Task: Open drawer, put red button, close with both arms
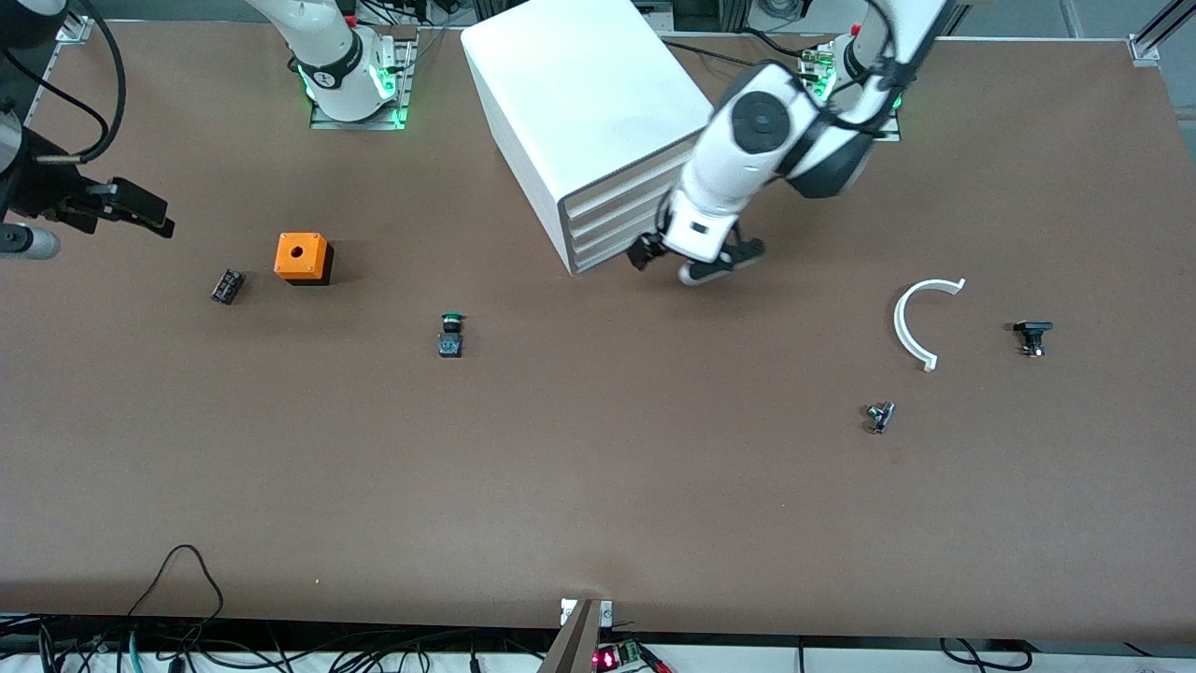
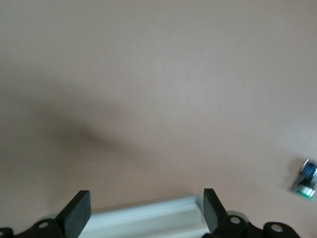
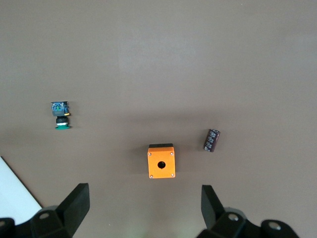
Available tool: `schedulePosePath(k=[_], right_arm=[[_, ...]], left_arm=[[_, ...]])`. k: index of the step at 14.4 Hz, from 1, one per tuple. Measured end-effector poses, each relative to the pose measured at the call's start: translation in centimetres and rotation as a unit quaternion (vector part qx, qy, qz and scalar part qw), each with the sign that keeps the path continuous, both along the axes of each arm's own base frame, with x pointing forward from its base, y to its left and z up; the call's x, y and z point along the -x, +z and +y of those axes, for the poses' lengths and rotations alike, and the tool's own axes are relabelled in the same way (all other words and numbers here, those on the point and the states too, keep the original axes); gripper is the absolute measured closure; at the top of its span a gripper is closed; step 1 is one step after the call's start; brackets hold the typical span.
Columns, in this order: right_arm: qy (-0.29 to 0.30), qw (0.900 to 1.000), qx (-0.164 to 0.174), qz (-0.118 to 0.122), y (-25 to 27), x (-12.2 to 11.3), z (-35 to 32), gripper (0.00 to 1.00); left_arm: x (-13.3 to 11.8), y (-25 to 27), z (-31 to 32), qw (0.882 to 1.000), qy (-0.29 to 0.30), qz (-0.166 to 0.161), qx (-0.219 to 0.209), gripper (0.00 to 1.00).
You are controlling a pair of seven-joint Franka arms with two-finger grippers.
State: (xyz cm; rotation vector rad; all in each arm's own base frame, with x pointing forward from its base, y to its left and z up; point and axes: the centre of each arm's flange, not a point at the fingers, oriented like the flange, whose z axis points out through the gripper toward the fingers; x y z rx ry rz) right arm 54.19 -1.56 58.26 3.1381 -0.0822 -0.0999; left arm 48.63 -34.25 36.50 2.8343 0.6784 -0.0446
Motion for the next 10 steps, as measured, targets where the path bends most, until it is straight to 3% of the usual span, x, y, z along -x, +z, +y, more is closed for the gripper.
schedulePosePath(k=[3, 5, 10], right_arm=[[0.000, 1.000, 0.000, -0.006, 0.0, 0.3, 0.0, 0.00], [0.003, 1.000, 0.001, -0.007, 0.0, 0.2, 0.0, 0.00], [0.015, 1.000, 0.000, -0.009, 0.0, 0.2, -0.5, 0.00]], left_arm=[[-3.6, 6.3, 7.7, 0.999, -0.037, -0.035, -0.017, 0.00], [-4.8, 11.1, 13.2, 0.997, -0.064, -0.037, -0.033, 0.00], [-5.0, 21.0, 27.7, 0.988, -0.146, -0.034, -0.042, 0.00]])
